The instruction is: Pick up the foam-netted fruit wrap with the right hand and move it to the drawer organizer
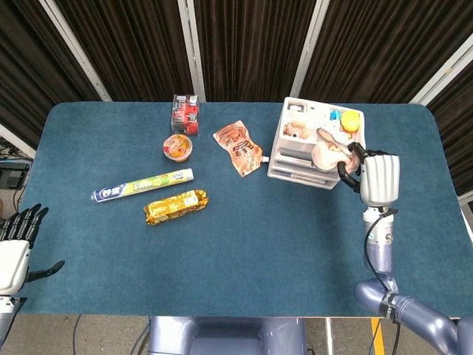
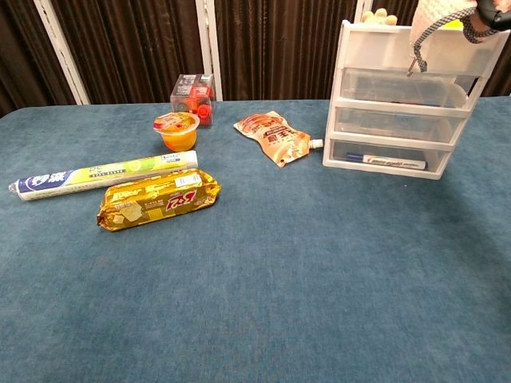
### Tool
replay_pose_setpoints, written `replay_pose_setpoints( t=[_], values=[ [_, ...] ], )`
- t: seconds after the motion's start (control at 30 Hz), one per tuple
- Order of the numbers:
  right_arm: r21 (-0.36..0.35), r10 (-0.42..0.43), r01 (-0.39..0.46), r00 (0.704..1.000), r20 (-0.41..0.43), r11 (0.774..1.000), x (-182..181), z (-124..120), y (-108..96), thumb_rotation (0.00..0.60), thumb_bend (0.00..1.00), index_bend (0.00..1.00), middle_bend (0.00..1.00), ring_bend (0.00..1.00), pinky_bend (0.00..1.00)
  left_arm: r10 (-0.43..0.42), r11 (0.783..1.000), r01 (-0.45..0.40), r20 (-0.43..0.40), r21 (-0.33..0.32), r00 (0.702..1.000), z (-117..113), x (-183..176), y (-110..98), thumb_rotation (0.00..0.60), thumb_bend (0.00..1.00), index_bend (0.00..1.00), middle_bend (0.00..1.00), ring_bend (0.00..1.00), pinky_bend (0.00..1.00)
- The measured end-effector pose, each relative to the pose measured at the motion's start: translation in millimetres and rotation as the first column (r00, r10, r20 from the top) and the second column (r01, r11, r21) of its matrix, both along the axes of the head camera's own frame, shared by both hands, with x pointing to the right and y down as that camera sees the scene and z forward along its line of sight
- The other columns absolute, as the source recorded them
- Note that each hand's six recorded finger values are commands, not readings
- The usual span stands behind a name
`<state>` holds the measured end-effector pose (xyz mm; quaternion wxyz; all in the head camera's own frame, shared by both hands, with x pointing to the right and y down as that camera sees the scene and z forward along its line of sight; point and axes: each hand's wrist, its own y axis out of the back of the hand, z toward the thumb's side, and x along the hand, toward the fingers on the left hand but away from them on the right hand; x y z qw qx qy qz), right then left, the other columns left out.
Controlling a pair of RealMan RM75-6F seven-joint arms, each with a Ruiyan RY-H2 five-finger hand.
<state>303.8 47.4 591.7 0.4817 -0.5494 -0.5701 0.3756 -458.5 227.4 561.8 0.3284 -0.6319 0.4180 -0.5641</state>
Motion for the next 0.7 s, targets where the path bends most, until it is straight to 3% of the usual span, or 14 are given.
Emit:
replay_pose_setpoints(
  t=[0.7],
  values=[
    [-0.013, -0.003, 0.003, 1.0, 0.006, 1.0, -3.9, 8.3, -1.2, 0.6, 0.53, 0.7, 0.89, 0.87, 0.91, -0.003, 1.0, 0.003, 0.0, -0.002, 1.0, 0.2, -0.4, -0.7, 0.6, 0.0, 0.0, 0.0, 0.0, 0.0]
  ],
)
